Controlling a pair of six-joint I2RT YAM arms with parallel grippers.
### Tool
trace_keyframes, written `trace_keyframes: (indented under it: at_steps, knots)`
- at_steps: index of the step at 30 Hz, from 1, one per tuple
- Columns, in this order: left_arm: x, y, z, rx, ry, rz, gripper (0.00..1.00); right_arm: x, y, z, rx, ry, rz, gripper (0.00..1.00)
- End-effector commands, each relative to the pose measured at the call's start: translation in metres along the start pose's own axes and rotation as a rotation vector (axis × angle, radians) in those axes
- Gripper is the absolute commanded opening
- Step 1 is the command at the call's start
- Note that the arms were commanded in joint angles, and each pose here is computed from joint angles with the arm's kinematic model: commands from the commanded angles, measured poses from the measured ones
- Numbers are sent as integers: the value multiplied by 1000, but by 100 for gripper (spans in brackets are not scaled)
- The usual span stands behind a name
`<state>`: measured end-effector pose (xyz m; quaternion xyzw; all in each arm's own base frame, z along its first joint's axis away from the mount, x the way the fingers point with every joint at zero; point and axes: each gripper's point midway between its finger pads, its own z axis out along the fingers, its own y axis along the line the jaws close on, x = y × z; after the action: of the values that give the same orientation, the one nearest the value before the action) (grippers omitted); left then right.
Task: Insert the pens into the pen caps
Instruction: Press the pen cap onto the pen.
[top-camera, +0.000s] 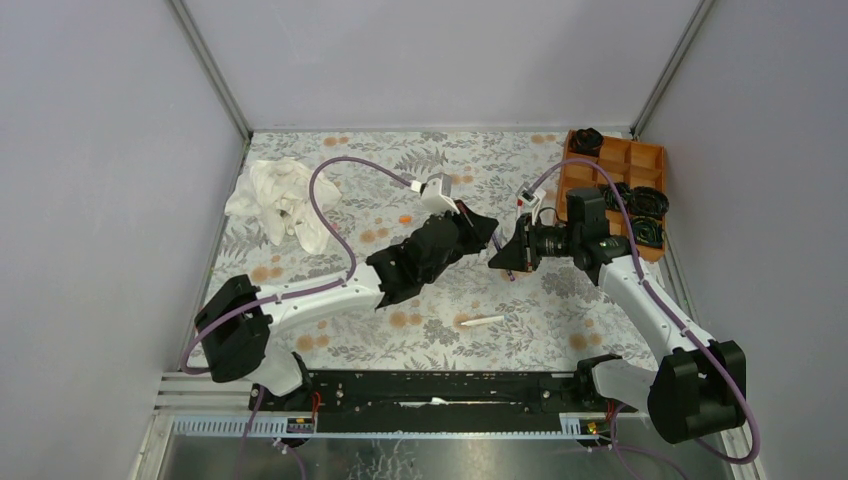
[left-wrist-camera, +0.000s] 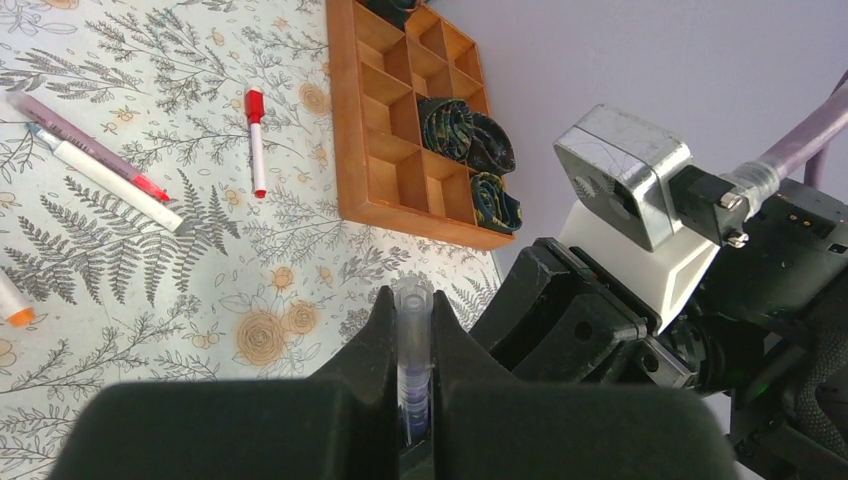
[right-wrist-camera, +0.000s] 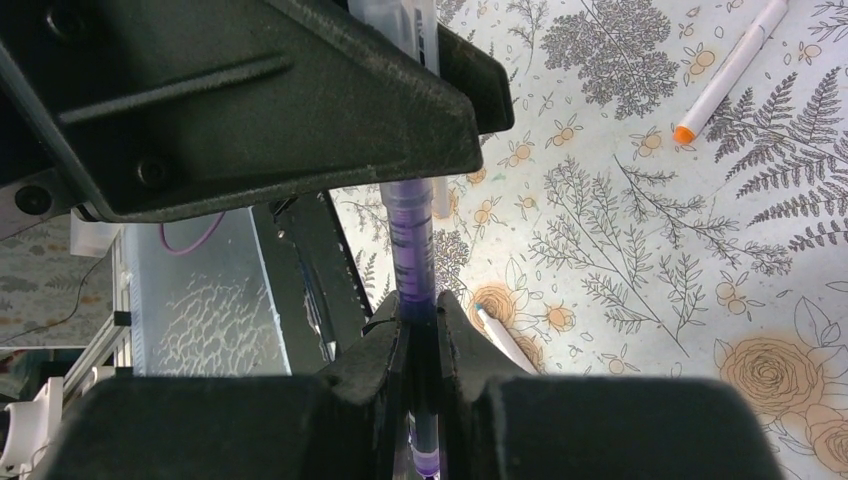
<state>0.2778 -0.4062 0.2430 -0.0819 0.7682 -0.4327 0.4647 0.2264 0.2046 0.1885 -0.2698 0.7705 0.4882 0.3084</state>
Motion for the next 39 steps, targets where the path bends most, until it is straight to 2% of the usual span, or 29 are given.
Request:
trace_keyframes:
  at_steps: [1,5,8,13,19,24,28,32,36,39]
  knots:
    - [150,-39,-78,242,617,81,0,-110,-9,-13,148,-277,-303,0]
    - [146,-31,-79,215,593,84,0,-113,-12,-16,153,-292,-281,0]
    - [128,-24,-75,170,515,84,0,-104,-8,-13,116,-277,-273,0]
    - [85,-21,-63,114,379,76,21,-86,-2,-9,57,-253,-263,0]
    - [50,-35,-49,122,306,73,47,-72,3,-7,5,-234,-263,0]
    - [32,-43,-59,155,265,99,60,-70,4,-7,-3,-230,-271,0]
    - [15,-25,-81,138,222,175,70,-67,7,-8,-27,-223,-297,0]
    - [-12,-9,-107,175,151,261,80,-59,18,-11,-131,-205,-352,0]
    - [-34,7,-122,195,77,355,98,-46,34,-17,-271,-176,-416,0]
    - [-46,13,-125,225,65,413,99,-34,44,-20,-355,-153,-454,0]
